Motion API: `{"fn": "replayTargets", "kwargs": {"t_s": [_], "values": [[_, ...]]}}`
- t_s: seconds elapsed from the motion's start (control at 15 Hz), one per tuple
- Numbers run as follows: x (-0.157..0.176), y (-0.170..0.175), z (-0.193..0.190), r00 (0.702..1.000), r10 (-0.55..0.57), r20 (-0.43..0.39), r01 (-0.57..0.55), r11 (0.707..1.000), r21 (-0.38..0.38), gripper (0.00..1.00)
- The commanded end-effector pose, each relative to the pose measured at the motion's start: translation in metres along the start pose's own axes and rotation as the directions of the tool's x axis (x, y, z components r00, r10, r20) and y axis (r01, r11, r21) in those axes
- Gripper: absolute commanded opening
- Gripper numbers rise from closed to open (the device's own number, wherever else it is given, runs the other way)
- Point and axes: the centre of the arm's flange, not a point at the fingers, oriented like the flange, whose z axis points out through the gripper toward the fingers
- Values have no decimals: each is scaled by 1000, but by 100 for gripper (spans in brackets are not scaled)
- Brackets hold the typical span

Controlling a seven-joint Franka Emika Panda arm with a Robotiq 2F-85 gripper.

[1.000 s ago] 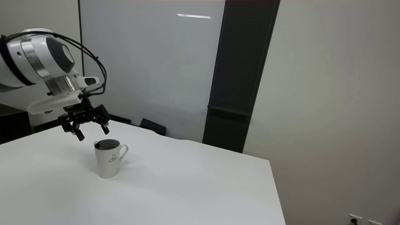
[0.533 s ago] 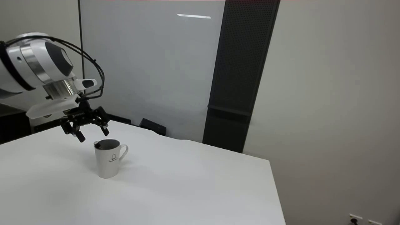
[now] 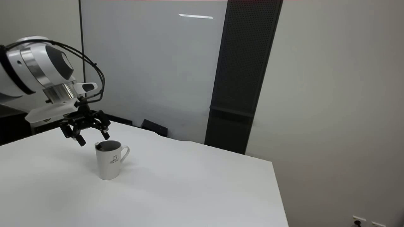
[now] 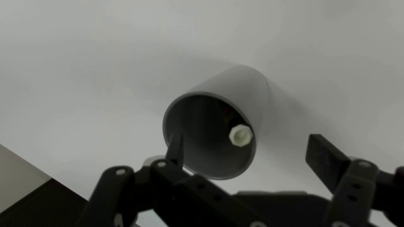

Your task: Remove the marker from the mug and put it on the table

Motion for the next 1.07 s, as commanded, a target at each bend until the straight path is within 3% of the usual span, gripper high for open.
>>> {"fn": "replayTargets", "kwargs": {"t_s": [0.0, 0.53, 0.6, 0.67, 1.0], "values": [[-2, -1, 2, 1000, 29, -10, -29, 999, -25, 100], [-4, -2, 5, 999, 39, 0, -39, 999, -22, 100], [-4, -2, 5, 999, 40, 0, -40, 999, -22, 84], [-4, -2, 6, 999, 39, 1, -39, 999, -21, 74], [-4, -2, 6, 999, 43, 3, -43, 999, -22, 43]]}}
